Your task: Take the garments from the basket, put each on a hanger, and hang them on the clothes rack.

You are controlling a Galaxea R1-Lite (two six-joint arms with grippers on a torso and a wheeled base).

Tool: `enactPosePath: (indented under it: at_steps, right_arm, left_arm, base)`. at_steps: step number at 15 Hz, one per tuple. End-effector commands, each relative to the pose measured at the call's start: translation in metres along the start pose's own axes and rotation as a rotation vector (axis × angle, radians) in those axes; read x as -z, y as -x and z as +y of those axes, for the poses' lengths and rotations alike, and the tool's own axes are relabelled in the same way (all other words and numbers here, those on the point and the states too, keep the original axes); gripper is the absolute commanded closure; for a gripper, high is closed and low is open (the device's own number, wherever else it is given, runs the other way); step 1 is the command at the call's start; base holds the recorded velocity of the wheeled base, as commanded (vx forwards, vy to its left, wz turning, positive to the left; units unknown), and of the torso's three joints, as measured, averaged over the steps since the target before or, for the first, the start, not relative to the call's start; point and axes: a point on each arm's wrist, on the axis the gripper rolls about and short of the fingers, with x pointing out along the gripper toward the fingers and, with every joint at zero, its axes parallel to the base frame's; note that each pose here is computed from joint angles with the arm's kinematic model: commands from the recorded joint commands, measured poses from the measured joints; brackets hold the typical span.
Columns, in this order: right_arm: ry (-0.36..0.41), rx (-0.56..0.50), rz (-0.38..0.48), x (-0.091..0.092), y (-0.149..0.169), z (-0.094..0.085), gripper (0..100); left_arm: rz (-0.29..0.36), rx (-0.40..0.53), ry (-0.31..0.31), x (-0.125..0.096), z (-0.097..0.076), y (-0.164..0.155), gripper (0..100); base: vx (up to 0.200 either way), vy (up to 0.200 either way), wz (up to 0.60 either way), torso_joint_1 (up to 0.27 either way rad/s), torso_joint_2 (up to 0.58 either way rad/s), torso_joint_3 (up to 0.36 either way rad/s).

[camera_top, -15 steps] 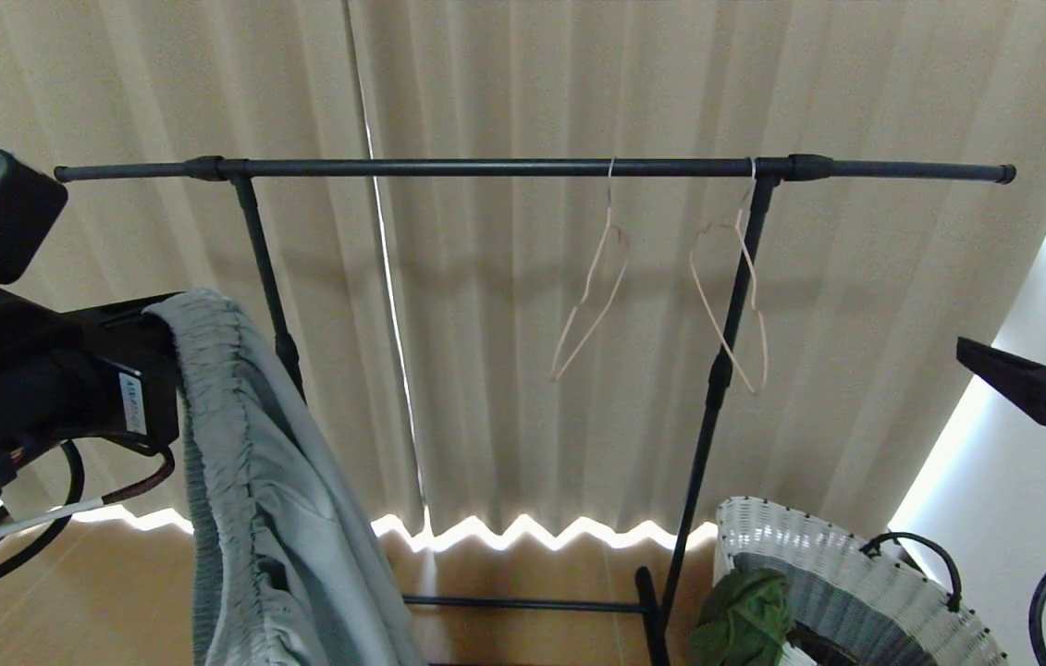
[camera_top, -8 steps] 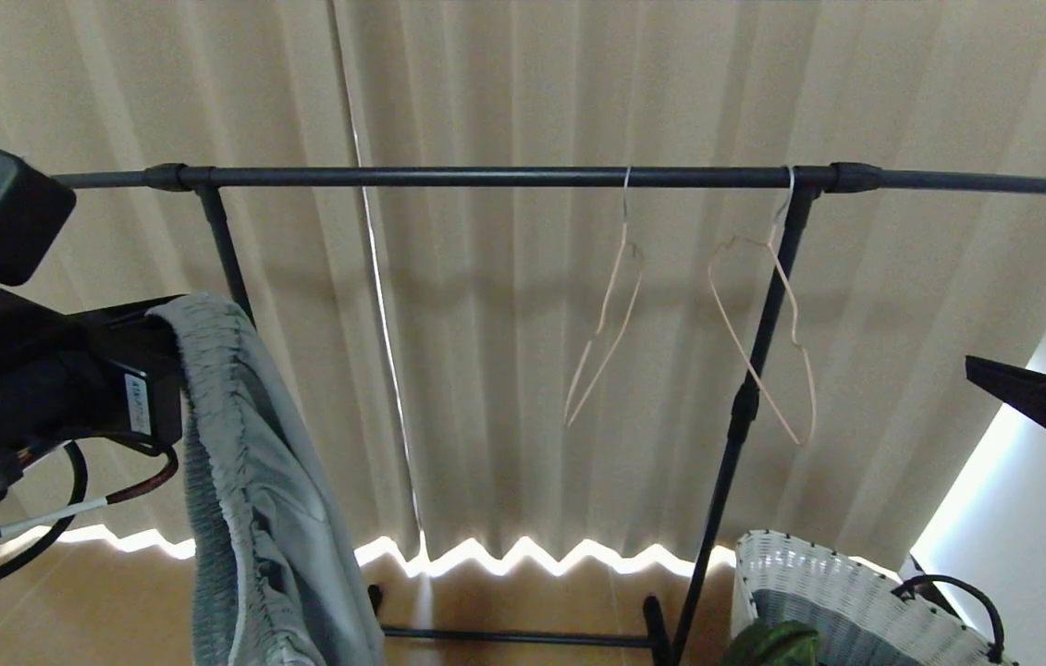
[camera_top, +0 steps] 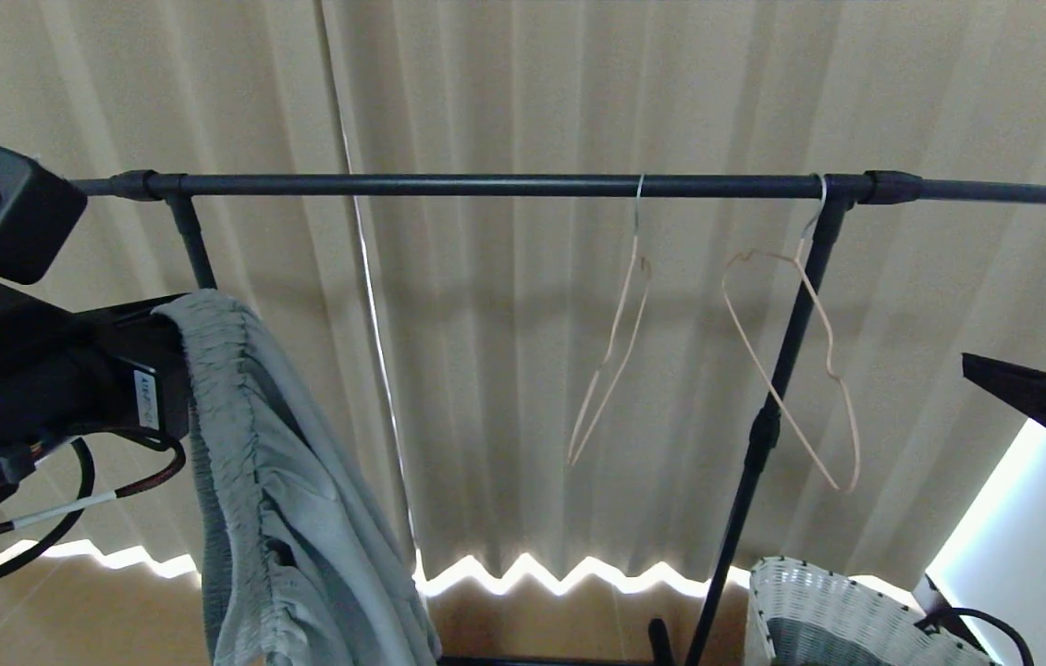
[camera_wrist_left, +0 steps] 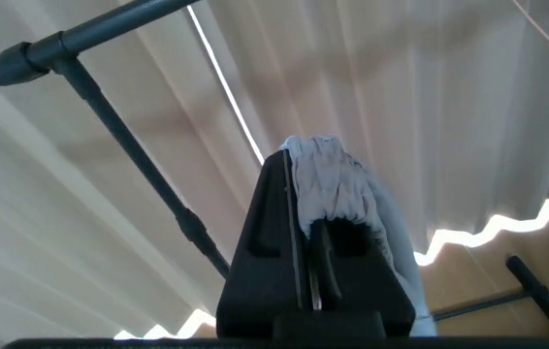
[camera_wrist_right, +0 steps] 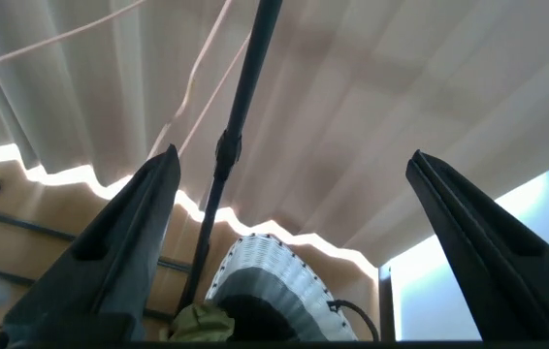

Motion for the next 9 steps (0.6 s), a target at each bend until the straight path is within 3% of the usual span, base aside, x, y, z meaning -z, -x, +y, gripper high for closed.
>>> enactPosePath:
  at_steps: [1, 3, 9]
  right_arm:
    - [0.002, -0.003, 0.010, 0.0005, -0.0037, 0.0008, 0]
    - [-0.001, -0.004, 0.008, 0.0003, -0.0037, 0.0008, 0]
    - [-0.002, -0.004, 0.011, -0.0004, -0.0052, 0.0008, 0]
  left_arm:
    - [0.005, -0.017, 0.002, 0.0008, 0.0026, -0.0018, 100]
    - [0.007, -0.023, 0.004, 0.0014, 0.0037, -0.0016, 100]
    - [0.010, -0.030, 0.001, 0.0018, 0.0050, -0.0020, 100]
  base:
    - [0.000, 0.000, 0.00, 0.000, 0.00, 0.000]
    - [0.000, 0.000, 0.00, 0.000, 0.00, 0.000]
    - [0.000, 0.200, 0.00, 0.003, 0.00, 0.002]
